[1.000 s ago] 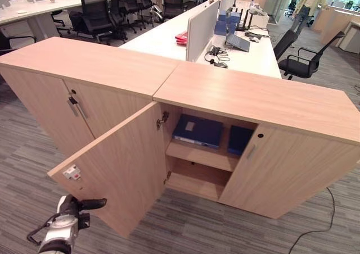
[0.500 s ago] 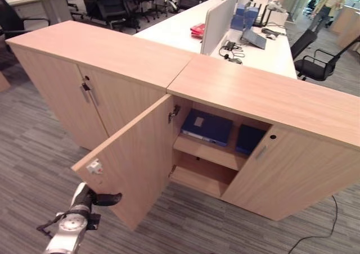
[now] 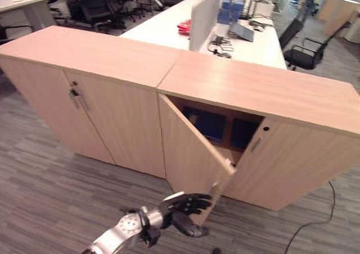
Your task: Put the empty folder in the office cabinet
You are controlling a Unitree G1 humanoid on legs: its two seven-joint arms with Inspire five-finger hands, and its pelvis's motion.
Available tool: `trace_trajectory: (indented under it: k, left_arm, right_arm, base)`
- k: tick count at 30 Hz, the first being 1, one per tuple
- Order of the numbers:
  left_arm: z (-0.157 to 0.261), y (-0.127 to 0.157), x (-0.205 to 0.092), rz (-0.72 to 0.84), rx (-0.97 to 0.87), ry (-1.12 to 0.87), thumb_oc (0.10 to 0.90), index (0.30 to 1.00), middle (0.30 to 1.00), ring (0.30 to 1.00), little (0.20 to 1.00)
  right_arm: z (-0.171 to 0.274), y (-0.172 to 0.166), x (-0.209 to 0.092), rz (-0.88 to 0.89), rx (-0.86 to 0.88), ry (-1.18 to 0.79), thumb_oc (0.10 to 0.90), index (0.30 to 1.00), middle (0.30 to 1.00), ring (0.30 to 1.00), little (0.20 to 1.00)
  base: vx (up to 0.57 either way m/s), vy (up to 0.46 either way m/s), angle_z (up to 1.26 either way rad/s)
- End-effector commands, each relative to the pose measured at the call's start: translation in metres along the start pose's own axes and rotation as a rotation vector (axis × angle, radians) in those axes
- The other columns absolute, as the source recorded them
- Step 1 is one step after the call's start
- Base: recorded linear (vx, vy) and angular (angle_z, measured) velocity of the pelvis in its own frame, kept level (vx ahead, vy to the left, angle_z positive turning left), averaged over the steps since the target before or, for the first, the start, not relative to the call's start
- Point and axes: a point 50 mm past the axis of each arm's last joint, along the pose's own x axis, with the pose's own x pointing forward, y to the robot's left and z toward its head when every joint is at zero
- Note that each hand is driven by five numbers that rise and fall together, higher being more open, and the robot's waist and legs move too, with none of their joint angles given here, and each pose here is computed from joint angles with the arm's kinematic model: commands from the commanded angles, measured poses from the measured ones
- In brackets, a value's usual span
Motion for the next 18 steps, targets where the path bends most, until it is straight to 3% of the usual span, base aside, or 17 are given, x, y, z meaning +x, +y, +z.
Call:
trace_trajectory:
  k: [1, 10, 18]
  left_arm:
    - [0.067, -0.005, 0.011, -0.110, 0.118, -0.275, 0.800, 0.900, 0.900, 0.900, 0.900]
    - [0.076, 0.003, 0.013, -0.062, 0.147, -0.310, 0.800, 0.900, 0.900, 0.900, 0.900]
    - [0.064, 0.043, 0.001, 0.199, 0.171, -0.276, 0.800, 0.900, 0.900, 0.900, 0.900]
  right_arm:
    - [0.011, 0.003, 0.000, -0.001, -0.115, -0.008, 0.800, 0.900, 0.900, 0.900, 0.900]
    - [0.011, 0.001, 0.000, -0.013, -0.093, -0.007, 0.800, 0.900, 0.900, 0.900, 0.900]
    - [0.004, -0.005, 0.000, -0.021, -0.019, 0.012, 0.800, 0.900, 0.900, 0.900, 0.900]
  base:
    - [0.00, -0.004, -0.09]
    - [0.00, -0.004, 0.00]
    - [0.00, -0.003, -0.01]
